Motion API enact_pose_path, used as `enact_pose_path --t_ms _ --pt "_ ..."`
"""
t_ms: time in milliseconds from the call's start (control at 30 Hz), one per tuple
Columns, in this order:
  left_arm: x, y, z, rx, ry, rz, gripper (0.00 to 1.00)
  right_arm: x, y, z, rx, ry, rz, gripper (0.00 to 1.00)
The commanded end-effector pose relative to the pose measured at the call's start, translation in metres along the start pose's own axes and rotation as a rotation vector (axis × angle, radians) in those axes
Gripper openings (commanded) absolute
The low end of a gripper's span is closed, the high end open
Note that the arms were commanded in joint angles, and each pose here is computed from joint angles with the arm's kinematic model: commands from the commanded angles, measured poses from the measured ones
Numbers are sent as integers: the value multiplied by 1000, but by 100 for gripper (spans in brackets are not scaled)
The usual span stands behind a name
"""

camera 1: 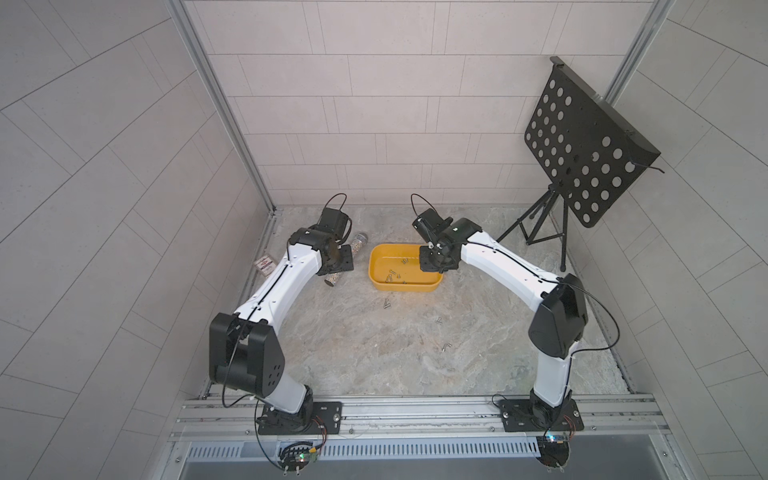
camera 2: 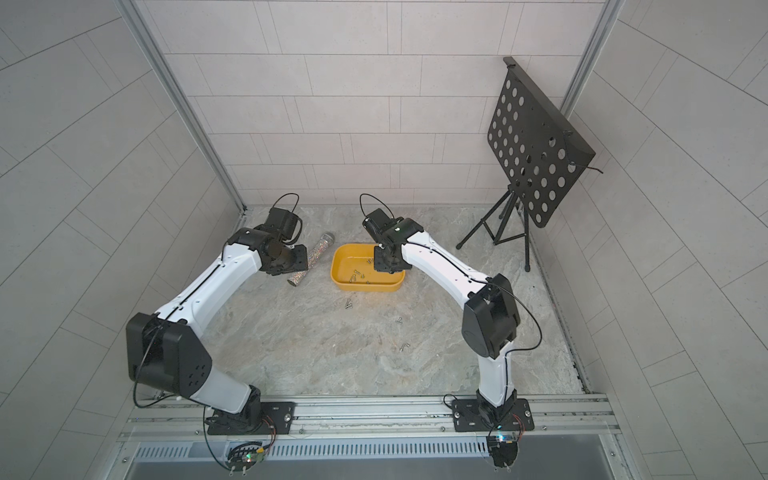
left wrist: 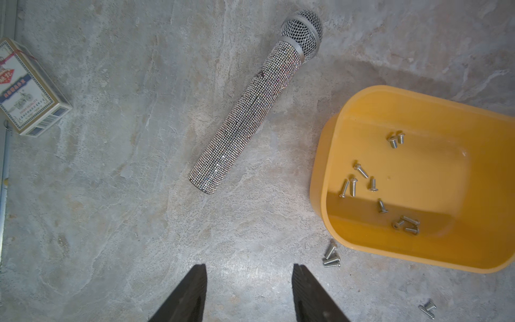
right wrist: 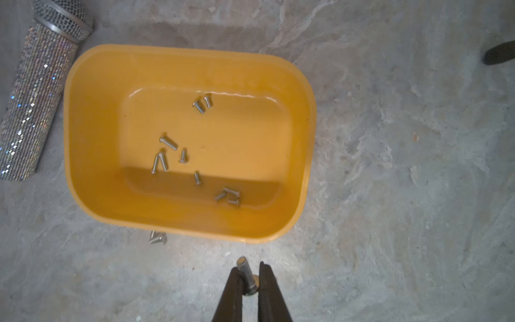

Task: Put the screws on the desktop into the storage box
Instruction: Place the screw in the storage box, then pick up the screw from the center of the board.

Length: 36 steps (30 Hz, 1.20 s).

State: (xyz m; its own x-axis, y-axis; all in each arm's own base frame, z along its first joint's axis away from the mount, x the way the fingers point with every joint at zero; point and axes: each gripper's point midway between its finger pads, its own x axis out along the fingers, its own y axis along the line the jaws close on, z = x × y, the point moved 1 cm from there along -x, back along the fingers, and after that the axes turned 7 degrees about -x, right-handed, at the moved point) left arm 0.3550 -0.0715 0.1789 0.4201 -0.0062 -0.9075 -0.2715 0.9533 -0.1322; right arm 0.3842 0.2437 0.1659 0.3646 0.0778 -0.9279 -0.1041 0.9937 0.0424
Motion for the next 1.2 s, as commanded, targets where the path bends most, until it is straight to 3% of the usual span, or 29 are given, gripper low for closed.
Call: enact_pose_path --t_ms 0,300,467,600,700,833,1000,1167 --pt "6 5 -4 -16 23 7 56 28 0 5 -29 70 -12 5" --pt "5 8 -2 -27 21 6 56 106 13 23 -67 138 -41 6" --pt "6 7 -2 -26 22 4 56 122 11 23 -63 155 -43 8" --pt "6 7 -1 -28 23 1 56 124 11 23 -69 156 -40 16" --pt "6 8 -2 -29 23 3 56 121 12 24 -73 156 -33 27" --pt "7 8 -2 -28 25 0 57 106 12 31 -87 111 -28 33" --pt "3 8 0 -25 10 2 56 62 25 47 -140 -76 18 32" --pt "1 9 2 -18 -9 -1 56 23 12 40 -95 -277 43 32"
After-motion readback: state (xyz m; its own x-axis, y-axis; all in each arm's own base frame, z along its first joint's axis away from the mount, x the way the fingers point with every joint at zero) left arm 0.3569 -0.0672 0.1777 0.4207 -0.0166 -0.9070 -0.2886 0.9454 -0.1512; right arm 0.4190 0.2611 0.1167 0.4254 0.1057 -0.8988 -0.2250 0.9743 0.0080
